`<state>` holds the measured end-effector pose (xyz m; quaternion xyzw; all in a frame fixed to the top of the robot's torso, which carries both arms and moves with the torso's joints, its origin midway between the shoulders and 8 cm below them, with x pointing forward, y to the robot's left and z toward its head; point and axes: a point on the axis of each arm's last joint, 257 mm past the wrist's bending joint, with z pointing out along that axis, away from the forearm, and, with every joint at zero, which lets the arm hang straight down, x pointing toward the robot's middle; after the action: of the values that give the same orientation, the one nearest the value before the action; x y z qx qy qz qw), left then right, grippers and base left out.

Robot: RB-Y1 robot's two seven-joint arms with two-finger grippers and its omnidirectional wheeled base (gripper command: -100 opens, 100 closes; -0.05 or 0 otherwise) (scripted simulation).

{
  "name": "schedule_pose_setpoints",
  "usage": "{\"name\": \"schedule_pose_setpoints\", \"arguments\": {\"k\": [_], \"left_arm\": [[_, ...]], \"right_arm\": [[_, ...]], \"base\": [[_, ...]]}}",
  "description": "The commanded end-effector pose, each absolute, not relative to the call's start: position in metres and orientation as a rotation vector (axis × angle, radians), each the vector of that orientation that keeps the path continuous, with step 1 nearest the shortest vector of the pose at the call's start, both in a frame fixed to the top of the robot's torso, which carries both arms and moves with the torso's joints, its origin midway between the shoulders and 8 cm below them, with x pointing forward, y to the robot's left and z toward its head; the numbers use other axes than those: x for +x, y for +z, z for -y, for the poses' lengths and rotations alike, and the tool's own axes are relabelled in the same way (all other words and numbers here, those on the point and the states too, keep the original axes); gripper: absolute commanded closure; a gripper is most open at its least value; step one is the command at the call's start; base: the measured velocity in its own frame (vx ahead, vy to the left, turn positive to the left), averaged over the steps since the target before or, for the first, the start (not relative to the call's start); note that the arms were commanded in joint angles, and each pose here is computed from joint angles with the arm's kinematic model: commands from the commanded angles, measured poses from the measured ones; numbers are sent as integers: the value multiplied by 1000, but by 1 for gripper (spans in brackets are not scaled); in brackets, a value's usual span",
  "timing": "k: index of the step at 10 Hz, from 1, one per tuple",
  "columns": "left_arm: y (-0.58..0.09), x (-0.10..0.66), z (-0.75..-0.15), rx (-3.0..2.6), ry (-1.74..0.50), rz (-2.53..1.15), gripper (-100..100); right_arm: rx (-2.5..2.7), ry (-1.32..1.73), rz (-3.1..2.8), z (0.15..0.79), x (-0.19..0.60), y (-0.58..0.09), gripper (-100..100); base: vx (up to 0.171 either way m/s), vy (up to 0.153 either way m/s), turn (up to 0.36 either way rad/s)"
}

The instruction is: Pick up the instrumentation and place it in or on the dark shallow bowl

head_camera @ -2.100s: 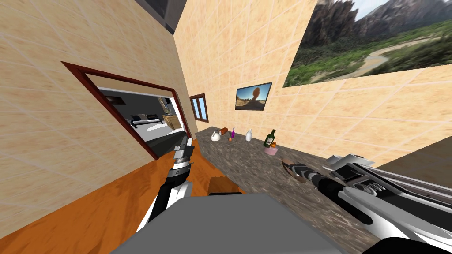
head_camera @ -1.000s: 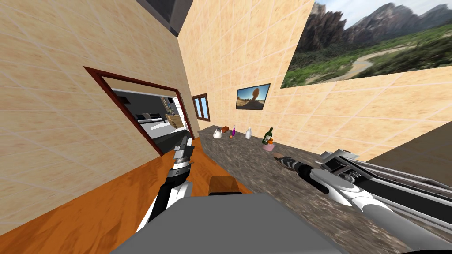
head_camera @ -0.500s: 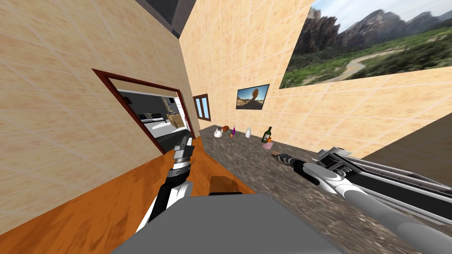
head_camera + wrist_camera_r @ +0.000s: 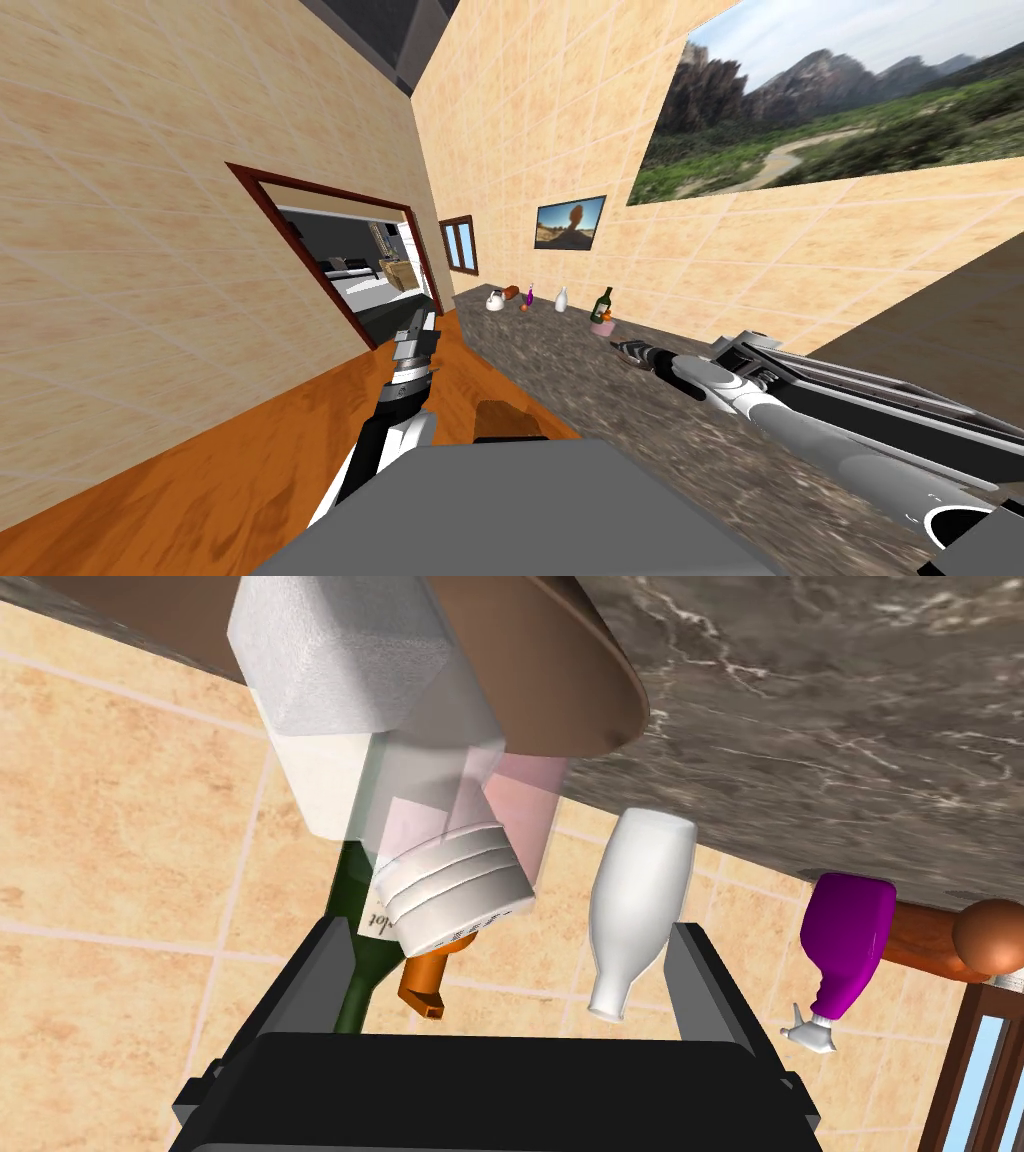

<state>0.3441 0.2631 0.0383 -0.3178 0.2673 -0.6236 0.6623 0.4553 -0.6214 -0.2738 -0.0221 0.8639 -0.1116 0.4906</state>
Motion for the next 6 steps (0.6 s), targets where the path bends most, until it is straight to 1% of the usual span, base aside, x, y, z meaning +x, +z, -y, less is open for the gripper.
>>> {"name": "schedule_pose_setpoints", "arguments": {"k": [1, 2, 3, 4, 6], "left_arm": [[38, 344, -263, -718, -1410, -604, 0], [38, 344, -263, -718, -1410, -604, 0], [38, 344, -263, -718, -1410, -604, 0], [38, 344, -263, -718, -1410, -604, 0], [38, 344, -263, -718, -1410, -604, 0]], "right_arm": [[-68, -263, -2141, 620, 457, -286, -100], [-69, -279, -2149, 624, 461, -287, -100], [-64, -297, -2147, 631, 465, -283, -100], [-55, -307, -2124, 635, 476, -271, -100], [-63, -298, -2086, 628, 494, -253, -100]], "base": [[-95, 32, 40], [-148, 35, 16], [-89, 4, -9], [-25, -8, -2], [10, -4, 3]]}}
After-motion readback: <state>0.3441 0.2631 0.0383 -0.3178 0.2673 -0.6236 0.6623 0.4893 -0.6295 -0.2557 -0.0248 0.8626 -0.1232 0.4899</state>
